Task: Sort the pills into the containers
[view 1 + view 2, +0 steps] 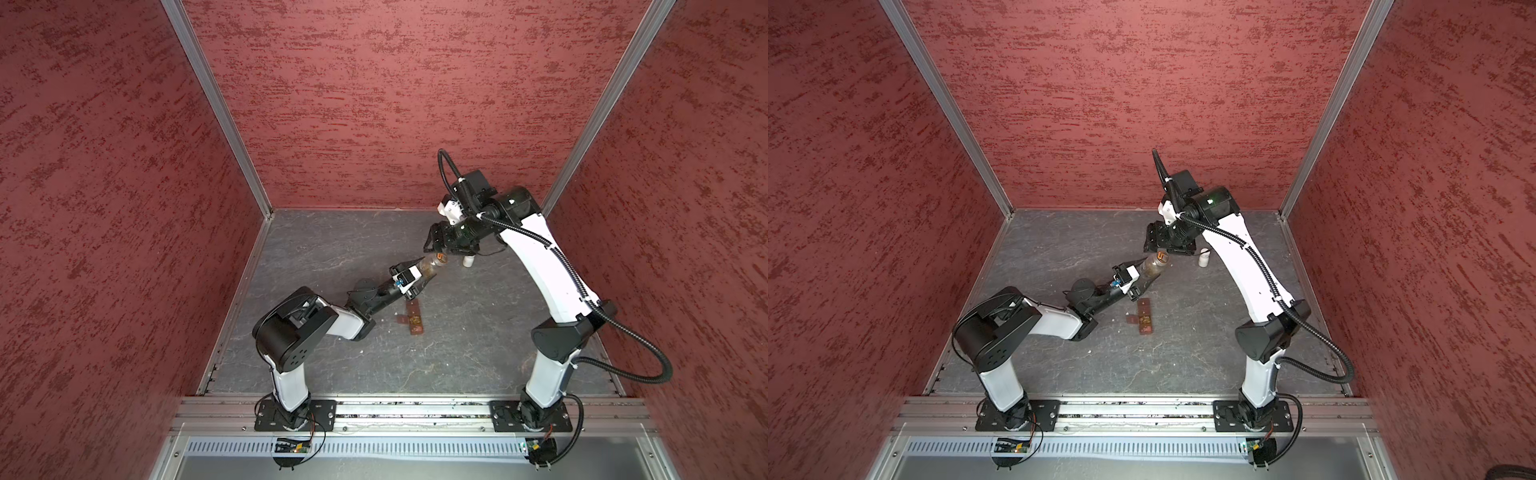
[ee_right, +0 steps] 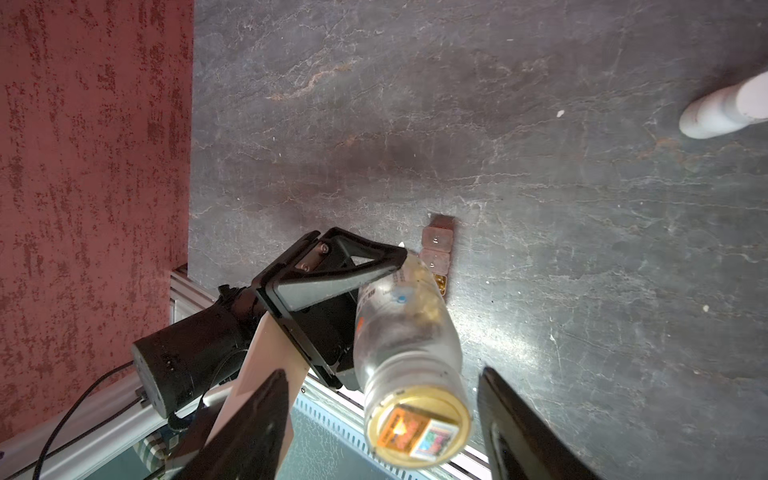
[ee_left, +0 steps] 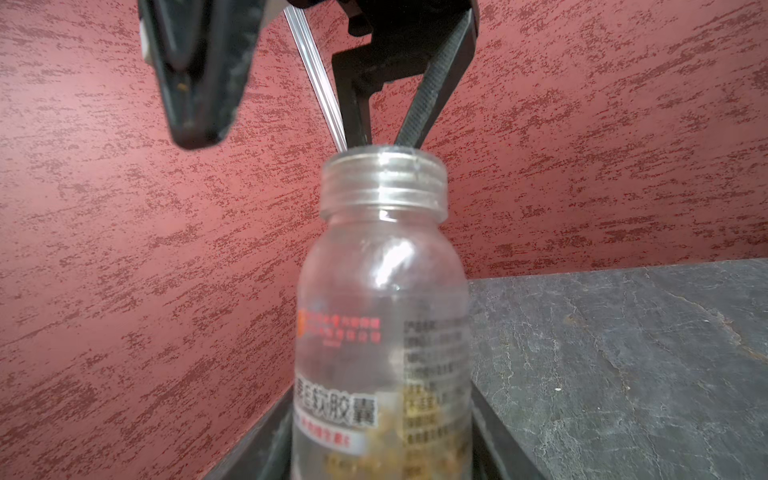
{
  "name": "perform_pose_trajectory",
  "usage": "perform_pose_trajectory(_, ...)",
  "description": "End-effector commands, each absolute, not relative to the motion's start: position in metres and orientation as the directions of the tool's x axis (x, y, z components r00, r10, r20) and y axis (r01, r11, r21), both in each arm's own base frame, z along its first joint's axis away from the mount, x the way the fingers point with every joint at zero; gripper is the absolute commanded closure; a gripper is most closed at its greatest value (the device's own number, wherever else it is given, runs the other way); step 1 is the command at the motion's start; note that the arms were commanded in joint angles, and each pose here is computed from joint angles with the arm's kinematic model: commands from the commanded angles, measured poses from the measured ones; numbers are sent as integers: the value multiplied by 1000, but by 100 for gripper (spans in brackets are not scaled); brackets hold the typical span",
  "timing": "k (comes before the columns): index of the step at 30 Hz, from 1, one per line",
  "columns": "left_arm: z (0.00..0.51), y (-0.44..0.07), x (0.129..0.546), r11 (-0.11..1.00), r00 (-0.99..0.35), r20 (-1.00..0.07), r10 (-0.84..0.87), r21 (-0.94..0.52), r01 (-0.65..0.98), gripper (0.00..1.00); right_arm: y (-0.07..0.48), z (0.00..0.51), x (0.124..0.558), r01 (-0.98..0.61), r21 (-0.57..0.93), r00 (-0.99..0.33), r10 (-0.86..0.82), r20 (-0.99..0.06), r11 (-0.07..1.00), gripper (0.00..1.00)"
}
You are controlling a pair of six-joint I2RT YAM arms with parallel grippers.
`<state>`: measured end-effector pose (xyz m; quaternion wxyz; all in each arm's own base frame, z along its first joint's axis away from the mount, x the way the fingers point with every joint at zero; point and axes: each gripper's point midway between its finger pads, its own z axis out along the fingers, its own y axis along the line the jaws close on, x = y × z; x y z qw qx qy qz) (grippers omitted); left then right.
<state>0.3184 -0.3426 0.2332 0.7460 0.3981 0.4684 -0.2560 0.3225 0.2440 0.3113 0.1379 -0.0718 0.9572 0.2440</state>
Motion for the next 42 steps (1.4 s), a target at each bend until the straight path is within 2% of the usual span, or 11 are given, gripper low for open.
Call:
perform_pose_trajectory(1, 243, -345, 314, 542, 442, -896, -36, 354, 762, 100, 248, 317, 311, -242, 466, -948, -106, -300, 851, 27)
perform_pose_trajectory(22, 243, -337, 323, 561, 438, -898, -28, 349, 751, 100, 249, 320, 274, -263, 448, -947, -141, -287, 854, 29)
perform_pose_trajectory(32, 245, -337, 318, 554, 437, -899, -35, 346, 757, 100, 218, 334, 313, -191, 350, -925, -49, -377, 917, 25)
perform_pose_trajectory(42, 248, -338, 318, 558, 439, -898, -42, 343, 756, 100, 242, 324, 331, -247, 396, -927, -96, -364, 884, 26)
